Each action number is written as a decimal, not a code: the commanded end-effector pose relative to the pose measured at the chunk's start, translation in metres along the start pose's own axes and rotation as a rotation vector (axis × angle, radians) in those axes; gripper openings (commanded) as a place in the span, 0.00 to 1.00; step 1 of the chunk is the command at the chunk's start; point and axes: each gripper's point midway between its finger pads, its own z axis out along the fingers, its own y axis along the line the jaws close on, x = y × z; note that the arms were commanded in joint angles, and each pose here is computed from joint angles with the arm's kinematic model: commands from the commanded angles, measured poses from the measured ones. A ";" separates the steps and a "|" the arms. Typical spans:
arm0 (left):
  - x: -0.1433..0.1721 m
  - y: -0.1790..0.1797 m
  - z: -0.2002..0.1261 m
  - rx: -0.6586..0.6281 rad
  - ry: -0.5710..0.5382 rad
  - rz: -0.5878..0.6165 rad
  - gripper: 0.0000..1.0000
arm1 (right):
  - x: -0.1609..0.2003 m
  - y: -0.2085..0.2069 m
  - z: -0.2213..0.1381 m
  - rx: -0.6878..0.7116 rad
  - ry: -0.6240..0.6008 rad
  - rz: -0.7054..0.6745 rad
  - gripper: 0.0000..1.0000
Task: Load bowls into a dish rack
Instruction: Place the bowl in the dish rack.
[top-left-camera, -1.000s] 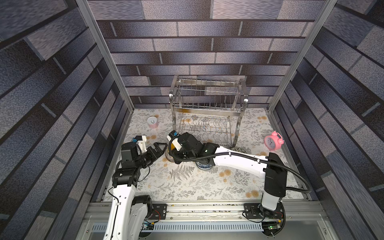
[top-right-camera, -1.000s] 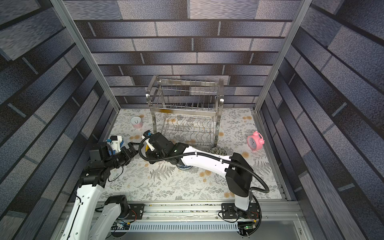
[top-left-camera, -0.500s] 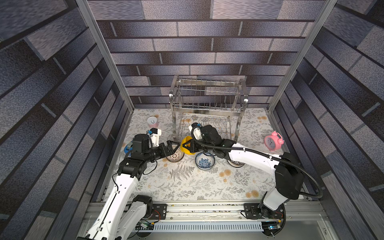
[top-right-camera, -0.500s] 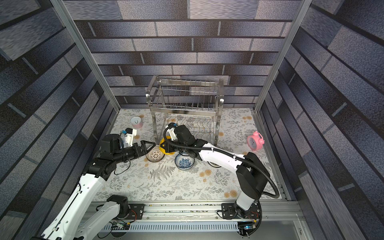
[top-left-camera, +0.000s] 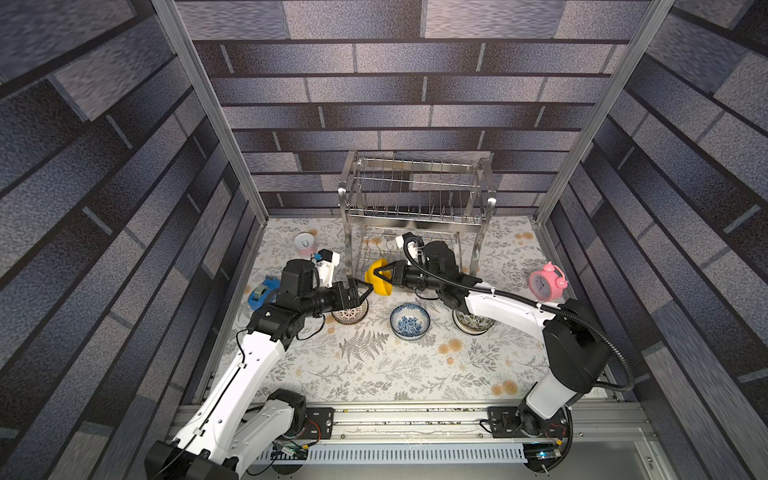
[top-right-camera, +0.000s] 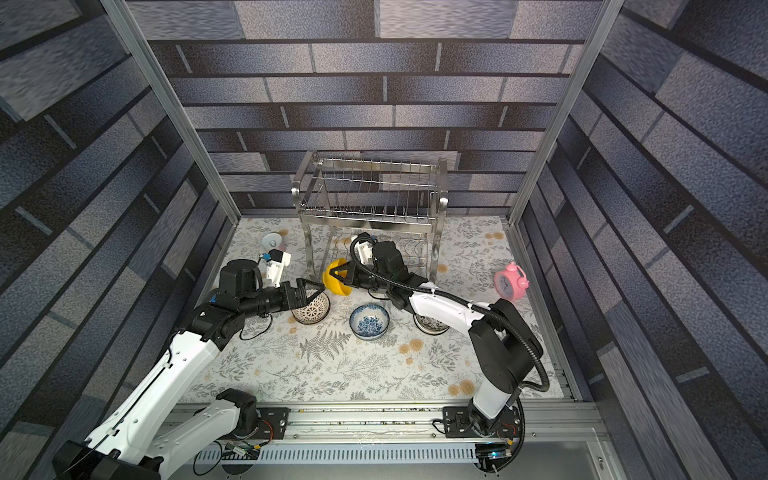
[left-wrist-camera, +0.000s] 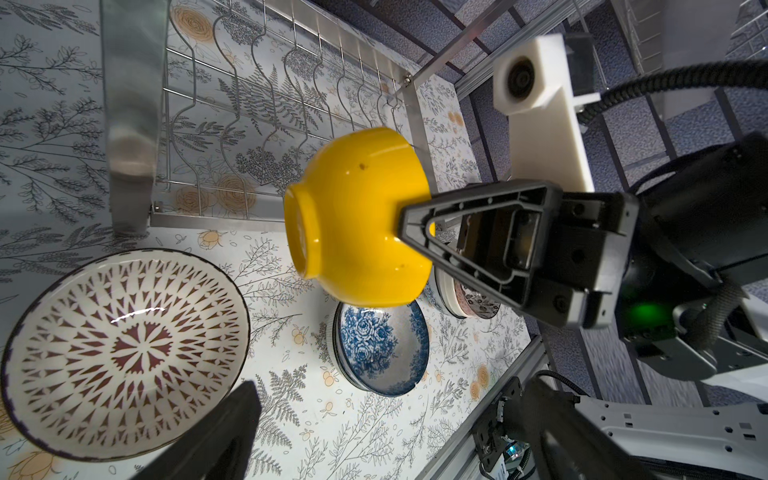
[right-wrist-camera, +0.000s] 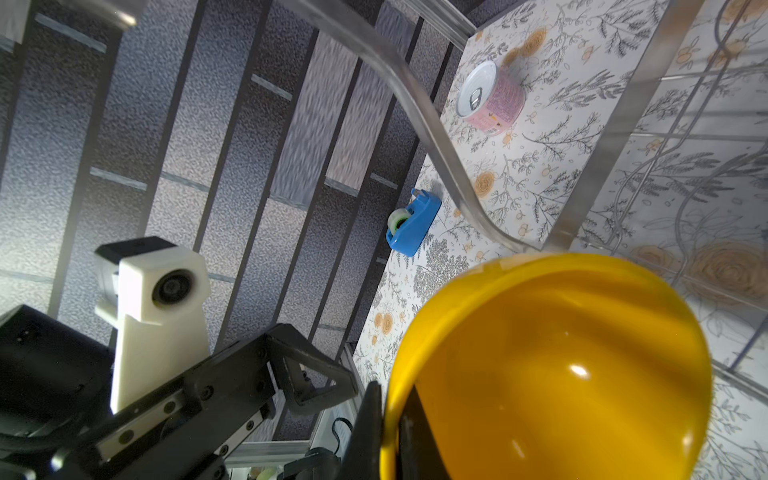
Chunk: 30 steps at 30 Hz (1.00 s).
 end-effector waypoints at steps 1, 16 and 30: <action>-0.014 -0.010 -0.002 0.017 -0.048 0.064 1.00 | -0.008 -0.006 0.002 -0.049 -0.012 0.028 0.00; -0.003 -0.019 0.008 0.025 0.000 0.105 1.00 | -0.049 -0.048 0.003 -0.027 -0.064 0.100 0.00; -0.004 -0.019 0.017 -0.005 0.002 0.129 1.00 | -0.082 -0.065 0.020 -0.076 -0.078 0.155 0.00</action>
